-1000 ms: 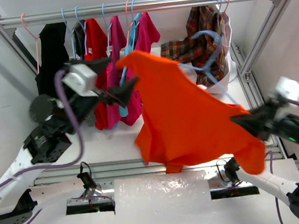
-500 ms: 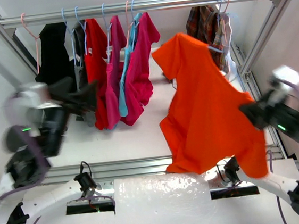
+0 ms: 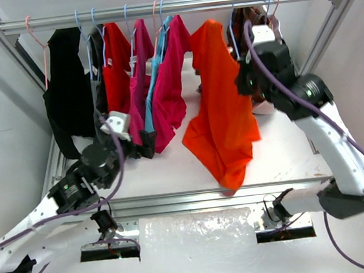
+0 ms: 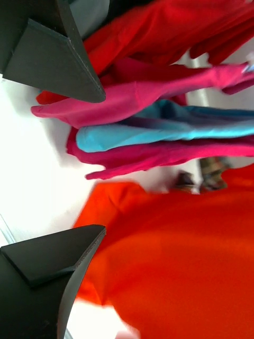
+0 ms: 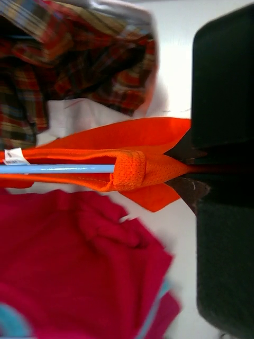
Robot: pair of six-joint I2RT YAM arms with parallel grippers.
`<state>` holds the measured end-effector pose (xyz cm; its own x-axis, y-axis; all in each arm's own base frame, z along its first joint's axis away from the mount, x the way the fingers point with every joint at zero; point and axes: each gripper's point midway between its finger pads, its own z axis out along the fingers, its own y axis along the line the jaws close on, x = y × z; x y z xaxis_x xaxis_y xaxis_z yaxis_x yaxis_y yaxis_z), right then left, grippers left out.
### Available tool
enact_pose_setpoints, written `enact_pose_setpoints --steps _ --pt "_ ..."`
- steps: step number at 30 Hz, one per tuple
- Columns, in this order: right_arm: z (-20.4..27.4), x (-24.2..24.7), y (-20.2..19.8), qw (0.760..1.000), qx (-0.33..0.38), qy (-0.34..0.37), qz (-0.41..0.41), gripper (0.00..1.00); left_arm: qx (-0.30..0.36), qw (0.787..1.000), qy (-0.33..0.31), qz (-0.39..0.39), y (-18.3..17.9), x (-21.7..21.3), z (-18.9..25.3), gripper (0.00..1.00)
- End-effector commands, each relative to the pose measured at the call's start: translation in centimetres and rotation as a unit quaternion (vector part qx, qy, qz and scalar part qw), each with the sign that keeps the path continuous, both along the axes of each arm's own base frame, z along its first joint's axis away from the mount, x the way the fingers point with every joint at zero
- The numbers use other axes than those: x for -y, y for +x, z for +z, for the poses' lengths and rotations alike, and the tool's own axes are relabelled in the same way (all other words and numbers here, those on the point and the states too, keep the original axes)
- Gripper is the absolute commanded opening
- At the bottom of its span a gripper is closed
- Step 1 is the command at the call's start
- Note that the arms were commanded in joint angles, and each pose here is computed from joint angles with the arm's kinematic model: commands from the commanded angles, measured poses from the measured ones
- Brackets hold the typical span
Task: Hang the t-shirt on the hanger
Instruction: Place the hanger at the clothesline.
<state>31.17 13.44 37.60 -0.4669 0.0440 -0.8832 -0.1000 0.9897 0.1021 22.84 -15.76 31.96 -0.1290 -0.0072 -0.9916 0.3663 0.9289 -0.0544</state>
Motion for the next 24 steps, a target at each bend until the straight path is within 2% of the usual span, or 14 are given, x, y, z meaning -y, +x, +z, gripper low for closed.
enact_pose_setpoints --steps 1,2,7,10,16,20,24 --pt "6.0 -0.5 3.8 0.991 0.084 0.098 -0.047 0.0 0.041 0.997 -0.057 0.021 -0.3 -1.6 3.1 0.98" --pt "5.0 -0.6 5.2 0.991 0.071 0.099 -0.053 0.0 0.043 0.997 -0.06 0.021 -0.4 -1.7 3.1 0.98" --pt "1.1 -2.7 6.8 0.991 0.033 0.128 -0.03 0.0 0.049 0.997 -0.058 0.033 -0.4 -2.4 3.1 1.0" --pt "-1.8 -3.9 6.6 0.992 0.008 0.126 -0.019 0.0 0.044 0.997 -0.049 0.04 -0.1 -2.5 2.6 1.0" --pt "-4.7 -6.2 4.2 0.993 0.005 0.118 0.009 0.0 0.032 0.997 -0.044 0.048 0.3 -2.7 1.9 1.0" --pt "-6.5 -7.3 4.4 0.994 -0.019 0.098 0.034 0.0 0.024 0.994 -0.059 0.092 0.7 -4.0 1.8 1.0" --pt "-7.2 -7.2 5.0 0.997 -0.022 0.063 0.042 0.0 -0.009 0.991 -0.036 0.125 2.1 -3.9 0.3 1.0"
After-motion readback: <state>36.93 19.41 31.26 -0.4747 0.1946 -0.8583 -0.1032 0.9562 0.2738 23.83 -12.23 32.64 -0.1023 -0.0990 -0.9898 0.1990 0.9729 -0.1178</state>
